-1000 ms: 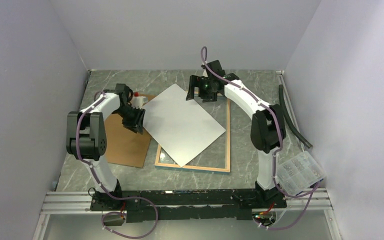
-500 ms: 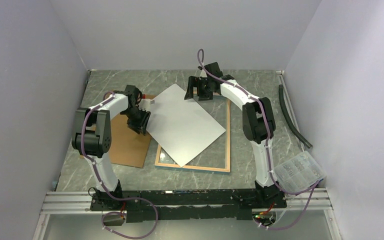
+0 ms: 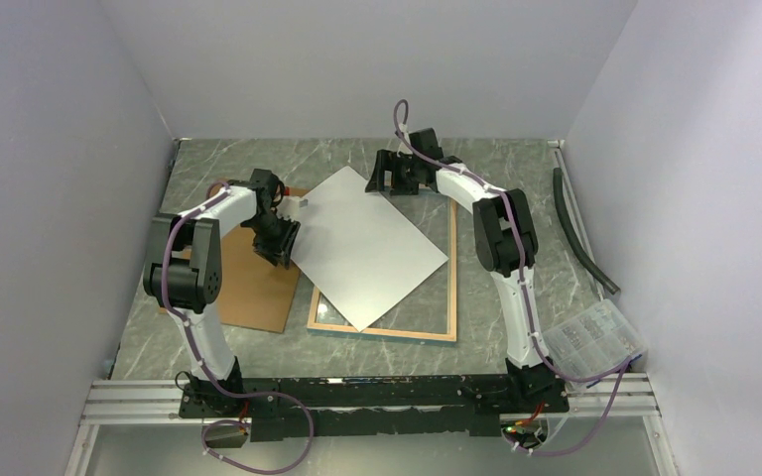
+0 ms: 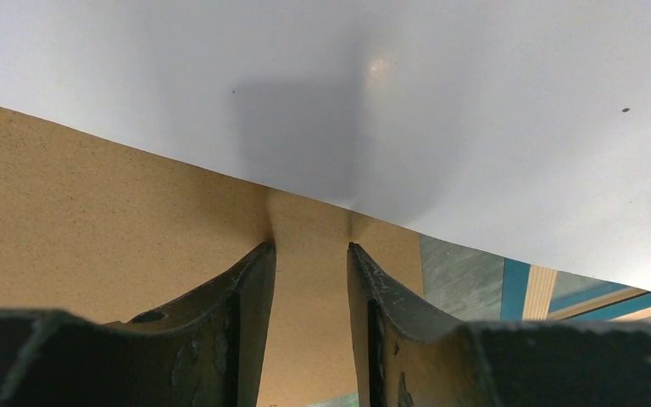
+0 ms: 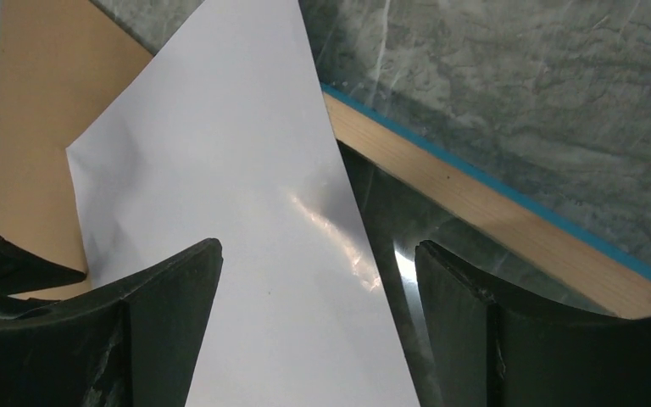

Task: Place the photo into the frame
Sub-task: Turn over the photo from the photo frame.

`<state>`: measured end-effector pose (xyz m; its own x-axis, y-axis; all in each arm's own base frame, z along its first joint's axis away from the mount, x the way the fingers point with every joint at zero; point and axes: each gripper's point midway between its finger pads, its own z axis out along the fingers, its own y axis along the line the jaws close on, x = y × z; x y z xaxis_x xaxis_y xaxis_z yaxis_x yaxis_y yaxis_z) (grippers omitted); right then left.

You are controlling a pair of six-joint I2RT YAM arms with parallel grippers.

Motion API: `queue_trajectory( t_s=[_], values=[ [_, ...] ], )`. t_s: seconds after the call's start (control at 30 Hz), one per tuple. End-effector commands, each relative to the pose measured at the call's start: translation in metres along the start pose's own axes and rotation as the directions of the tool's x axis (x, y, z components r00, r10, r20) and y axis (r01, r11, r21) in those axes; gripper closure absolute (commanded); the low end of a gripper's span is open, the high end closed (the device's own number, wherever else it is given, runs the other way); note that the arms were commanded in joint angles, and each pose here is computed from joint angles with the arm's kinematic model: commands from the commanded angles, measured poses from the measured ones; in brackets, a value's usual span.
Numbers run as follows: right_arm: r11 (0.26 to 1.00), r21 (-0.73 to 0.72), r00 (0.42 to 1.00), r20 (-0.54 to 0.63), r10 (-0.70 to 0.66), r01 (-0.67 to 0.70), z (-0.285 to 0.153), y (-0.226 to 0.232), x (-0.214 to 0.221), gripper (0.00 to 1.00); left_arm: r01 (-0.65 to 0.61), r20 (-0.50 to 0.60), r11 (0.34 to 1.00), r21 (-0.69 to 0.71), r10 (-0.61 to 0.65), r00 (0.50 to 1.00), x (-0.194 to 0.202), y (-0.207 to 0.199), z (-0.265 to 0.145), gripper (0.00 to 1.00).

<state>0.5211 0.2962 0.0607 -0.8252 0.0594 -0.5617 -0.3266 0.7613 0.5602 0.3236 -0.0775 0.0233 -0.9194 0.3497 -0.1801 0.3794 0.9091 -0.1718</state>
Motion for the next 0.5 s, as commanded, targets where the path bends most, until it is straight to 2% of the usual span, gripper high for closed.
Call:
queue_trajectory(
  t_s=[0.0, 0.47],
  values=[
    [0.997, -0.071, 0.995, 0.099, -0.027, 0.034, 0.000, 0.015, -0.031, 0.13, -0.001, 0.033, 1.000, -0.017, 0.002, 0.999, -0.009, -0.001, 0.000, 0.58],
    [0.994, -0.104, 0.996, 0.092, -0.003, 0.012, 0.012, 0.012, -0.026, 0.14, -0.001, 0.030, 1.000, -0.027, 0.002, 1.000, -0.015, -0.002, 0.008, 0.58]
  ],
)
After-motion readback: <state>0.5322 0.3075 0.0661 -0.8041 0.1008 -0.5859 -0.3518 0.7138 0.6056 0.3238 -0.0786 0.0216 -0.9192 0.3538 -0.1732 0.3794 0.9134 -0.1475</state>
